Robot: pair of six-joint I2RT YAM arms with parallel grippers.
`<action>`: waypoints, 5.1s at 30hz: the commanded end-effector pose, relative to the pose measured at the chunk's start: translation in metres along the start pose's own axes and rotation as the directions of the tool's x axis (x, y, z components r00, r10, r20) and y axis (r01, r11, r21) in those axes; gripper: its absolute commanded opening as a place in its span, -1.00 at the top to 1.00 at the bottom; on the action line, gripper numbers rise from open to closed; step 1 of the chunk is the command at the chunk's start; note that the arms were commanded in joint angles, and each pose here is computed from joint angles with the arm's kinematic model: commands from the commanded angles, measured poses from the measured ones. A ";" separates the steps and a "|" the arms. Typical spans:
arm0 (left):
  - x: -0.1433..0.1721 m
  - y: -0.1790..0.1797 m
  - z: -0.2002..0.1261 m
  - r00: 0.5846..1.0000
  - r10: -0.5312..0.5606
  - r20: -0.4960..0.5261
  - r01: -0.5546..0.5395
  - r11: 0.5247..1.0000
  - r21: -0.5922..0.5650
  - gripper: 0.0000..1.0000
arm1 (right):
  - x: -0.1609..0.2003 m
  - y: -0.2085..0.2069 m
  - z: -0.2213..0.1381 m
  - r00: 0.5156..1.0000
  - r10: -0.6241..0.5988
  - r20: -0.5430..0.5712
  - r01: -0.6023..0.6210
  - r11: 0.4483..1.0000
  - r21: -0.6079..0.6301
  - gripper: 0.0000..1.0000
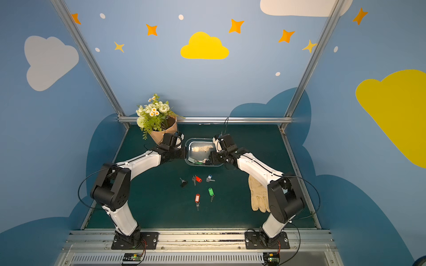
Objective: Take the keys out of the storage box
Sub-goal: Pick up the key from the storage box, then place the key at the center of the board, then pick up the key from the storage box.
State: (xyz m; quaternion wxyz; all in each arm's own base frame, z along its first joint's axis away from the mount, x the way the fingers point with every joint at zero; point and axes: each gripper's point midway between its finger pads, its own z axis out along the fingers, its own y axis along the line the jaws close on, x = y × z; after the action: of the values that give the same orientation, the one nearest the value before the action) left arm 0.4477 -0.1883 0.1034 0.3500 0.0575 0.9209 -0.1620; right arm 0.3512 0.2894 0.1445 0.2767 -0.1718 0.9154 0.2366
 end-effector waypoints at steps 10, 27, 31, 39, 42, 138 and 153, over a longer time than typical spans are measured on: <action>-0.018 0.009 -0.008 0.986 0.064 0.154 -0.052 0.996 -0.079 0.95 | 0.010 -0.030 0.070 0.993 0.062 -0.097 -0.048 0.990 0.136 -0.05; -0.014 -0.004 -0.013 0.981 0.085 0.177 -0.075 0.995 -0.061 0.95 | 0.014 -0.050 0.112 0.987 0.048 -0.151 -0.006 0.963 0.268 -0.25; -0.011 -0.006 -0.012 0.981 0.086 0.174 -0.077 0.996 -0.055 0.95 | 0.013 -0.039 0.126 0.986 0.033 -0.165 0.005 0.974 0.227 -0.26; -0.008 -0.009 -0.008 0.984 0.081 0.159 -0.076 0.996 -0.039 0.95 | 0.003 -0.013 0.149 0.989 0.021 -0.146 -0.005 0.994 0.112 -0.13; -0.007 -0.009 -0.008 0.984 0.081 0.161 -0.076 0.996 -0.038 0.95 | 0.003 -0.012 0.155 0.988 0.011 -0.152 0.006 0.994 0.112 0.03; 0.002 0.015 0.001 0.997 -0.002 0.081 0.007 0.998 -0.064 0.95 | 0.138 0.126 0.008 0.831 -0.554 0.052 0.544 0.790 -0.284 -0.02; 0.007 0.011 0.000 0.995 -0.001 0.102 0.003 1.000 -0.020 0.95 | 0.005 0.057 0.080 0.979 -0.202 -0.008 0.202 0.978 0.044 -0.06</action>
State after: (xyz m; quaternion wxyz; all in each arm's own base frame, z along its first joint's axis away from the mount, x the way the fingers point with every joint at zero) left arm 0.4494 -0.1764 0.0925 0.3969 0.0367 0.9055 -0.1456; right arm 0.3555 0.3813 0.1387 0.3490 -0.2622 0.8714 0.2238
